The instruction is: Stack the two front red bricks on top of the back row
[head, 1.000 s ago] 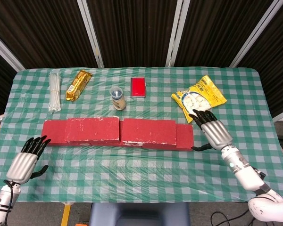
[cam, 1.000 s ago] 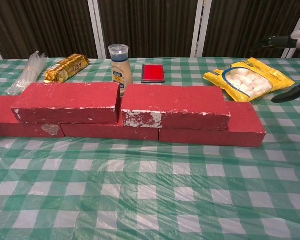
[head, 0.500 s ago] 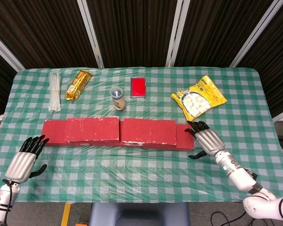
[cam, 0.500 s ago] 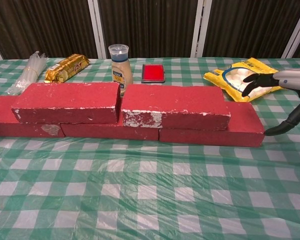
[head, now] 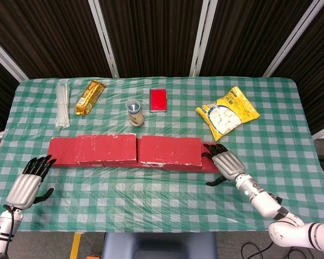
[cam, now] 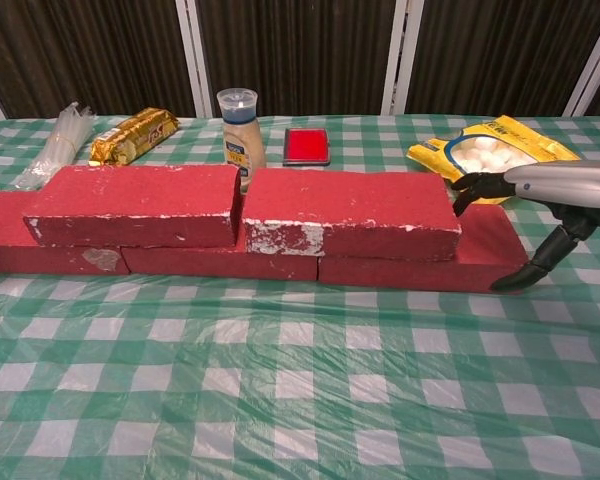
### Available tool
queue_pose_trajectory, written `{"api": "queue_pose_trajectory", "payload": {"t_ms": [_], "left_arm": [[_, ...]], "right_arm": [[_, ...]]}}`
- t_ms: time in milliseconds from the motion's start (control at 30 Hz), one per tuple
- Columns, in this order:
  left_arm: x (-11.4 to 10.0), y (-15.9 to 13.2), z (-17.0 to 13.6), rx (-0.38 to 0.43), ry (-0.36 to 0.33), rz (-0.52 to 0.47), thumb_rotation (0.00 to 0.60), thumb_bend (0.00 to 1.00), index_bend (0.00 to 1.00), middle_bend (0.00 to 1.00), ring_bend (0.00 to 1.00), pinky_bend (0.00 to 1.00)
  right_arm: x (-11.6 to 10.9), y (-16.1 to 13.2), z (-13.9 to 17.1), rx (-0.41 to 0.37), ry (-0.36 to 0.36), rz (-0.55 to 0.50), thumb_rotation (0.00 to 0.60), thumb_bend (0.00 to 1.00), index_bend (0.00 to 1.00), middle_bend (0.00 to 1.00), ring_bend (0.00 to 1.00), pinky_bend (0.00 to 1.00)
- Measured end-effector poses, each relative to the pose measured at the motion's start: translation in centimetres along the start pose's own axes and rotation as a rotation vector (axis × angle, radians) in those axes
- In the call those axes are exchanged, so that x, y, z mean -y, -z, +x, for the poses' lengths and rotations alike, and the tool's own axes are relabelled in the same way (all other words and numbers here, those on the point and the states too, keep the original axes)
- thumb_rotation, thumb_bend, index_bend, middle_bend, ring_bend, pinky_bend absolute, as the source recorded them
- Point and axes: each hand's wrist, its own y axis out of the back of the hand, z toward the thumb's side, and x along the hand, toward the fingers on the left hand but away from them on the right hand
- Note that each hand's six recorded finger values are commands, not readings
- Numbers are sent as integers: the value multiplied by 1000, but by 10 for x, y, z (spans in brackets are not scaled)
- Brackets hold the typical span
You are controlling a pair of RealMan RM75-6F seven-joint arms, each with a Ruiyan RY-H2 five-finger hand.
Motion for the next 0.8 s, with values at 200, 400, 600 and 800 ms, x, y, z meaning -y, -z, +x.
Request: {"api": "queue_pose_trajectory", "payload": {"t_ms": [200,400,600,800], "left_arm": [[1,0,1,3,6,-3,600,330,0,0,0,24],[1,-1,1,6,7,-5,600,329,0,0,0,24],[0,0,0,7,6,-7,600,331,0,0,0,25],[-1,-1,-1,10,1,-6,600,330,0,0,0,25]], "right_arm": [[-3,-8,-2,-9,-4,-10,454,22,284,0,0,0],[-3,-15,-7,-18,-10,-14,453,22,284,0,0,0],[-3,-21,-7,-27,-11,-8,454,22,281,0,0,0],[-4,-14,0,-9,-5,0,438,28,210,0,0,0]]}}
